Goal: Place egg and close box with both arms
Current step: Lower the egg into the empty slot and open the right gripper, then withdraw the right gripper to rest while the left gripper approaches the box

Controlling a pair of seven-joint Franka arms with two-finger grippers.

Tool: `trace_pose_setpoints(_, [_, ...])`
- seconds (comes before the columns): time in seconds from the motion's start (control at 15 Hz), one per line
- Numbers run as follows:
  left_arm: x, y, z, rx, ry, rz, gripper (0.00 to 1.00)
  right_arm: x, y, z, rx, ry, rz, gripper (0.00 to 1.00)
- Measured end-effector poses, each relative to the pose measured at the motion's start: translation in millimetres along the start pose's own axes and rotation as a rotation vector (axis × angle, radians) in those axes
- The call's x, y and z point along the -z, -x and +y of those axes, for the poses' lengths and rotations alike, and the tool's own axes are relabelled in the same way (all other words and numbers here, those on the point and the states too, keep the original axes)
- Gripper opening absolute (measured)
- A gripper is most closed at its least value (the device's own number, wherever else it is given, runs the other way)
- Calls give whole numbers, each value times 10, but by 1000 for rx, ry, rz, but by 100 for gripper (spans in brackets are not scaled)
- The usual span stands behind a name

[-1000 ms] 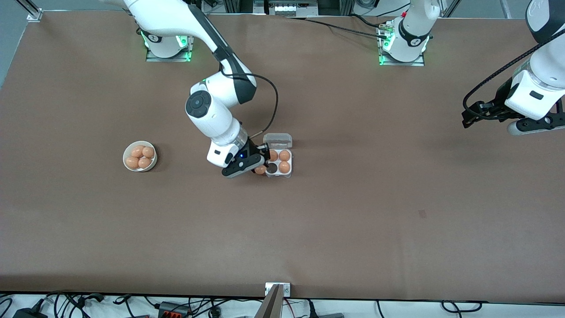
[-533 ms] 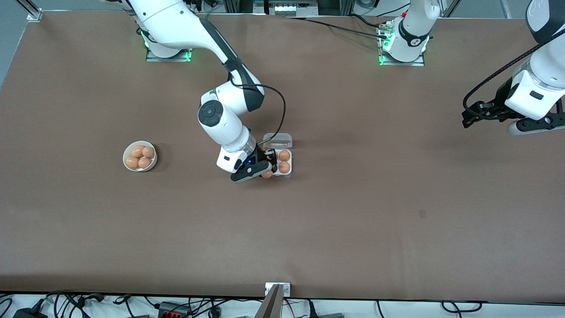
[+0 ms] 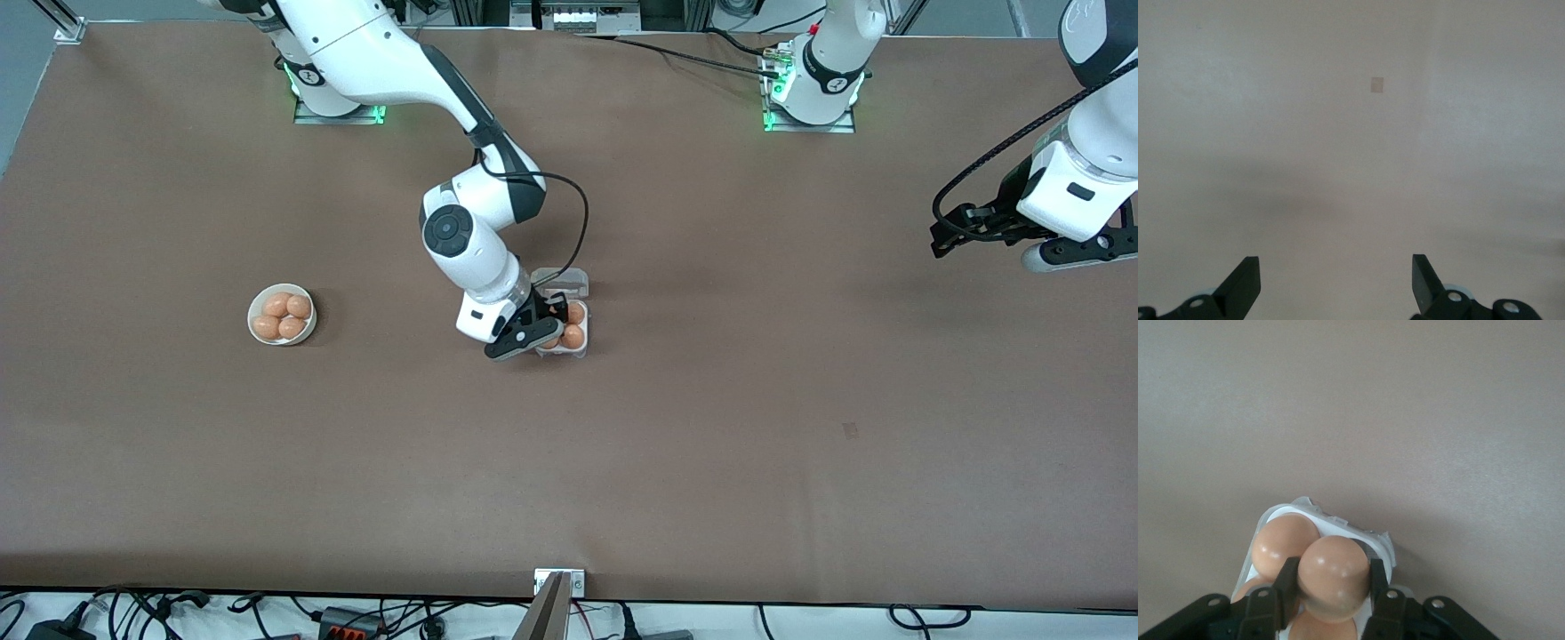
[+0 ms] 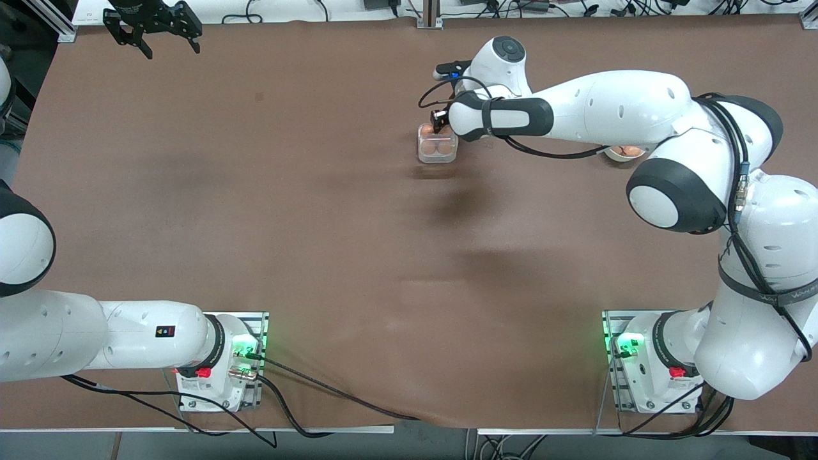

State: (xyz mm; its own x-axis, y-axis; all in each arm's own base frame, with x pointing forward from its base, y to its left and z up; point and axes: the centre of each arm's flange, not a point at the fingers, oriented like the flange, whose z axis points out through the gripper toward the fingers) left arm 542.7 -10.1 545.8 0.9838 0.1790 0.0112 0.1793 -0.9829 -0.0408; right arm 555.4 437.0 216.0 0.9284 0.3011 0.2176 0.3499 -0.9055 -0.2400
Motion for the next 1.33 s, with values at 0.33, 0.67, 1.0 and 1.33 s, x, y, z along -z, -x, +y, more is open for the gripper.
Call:
trace_pose_setpoints(0.33, [0,0,-1,0,0,0,100,-8,4,20,-2,3,-10,47])
trace_pose_setpoints(0.67, [0,0,-1,0,0,0,100,-9,5,22,-2,4,-13,51])
trace_pose_setpoints(1.0, [0,0,-1,0,0,0,100,120,-65,-22,-34,-2,-40,98])
trace_pose_setpoints(1.33, [0,0,-3,0,0,0,100,1277,-550,453,-97,46,-127,100])
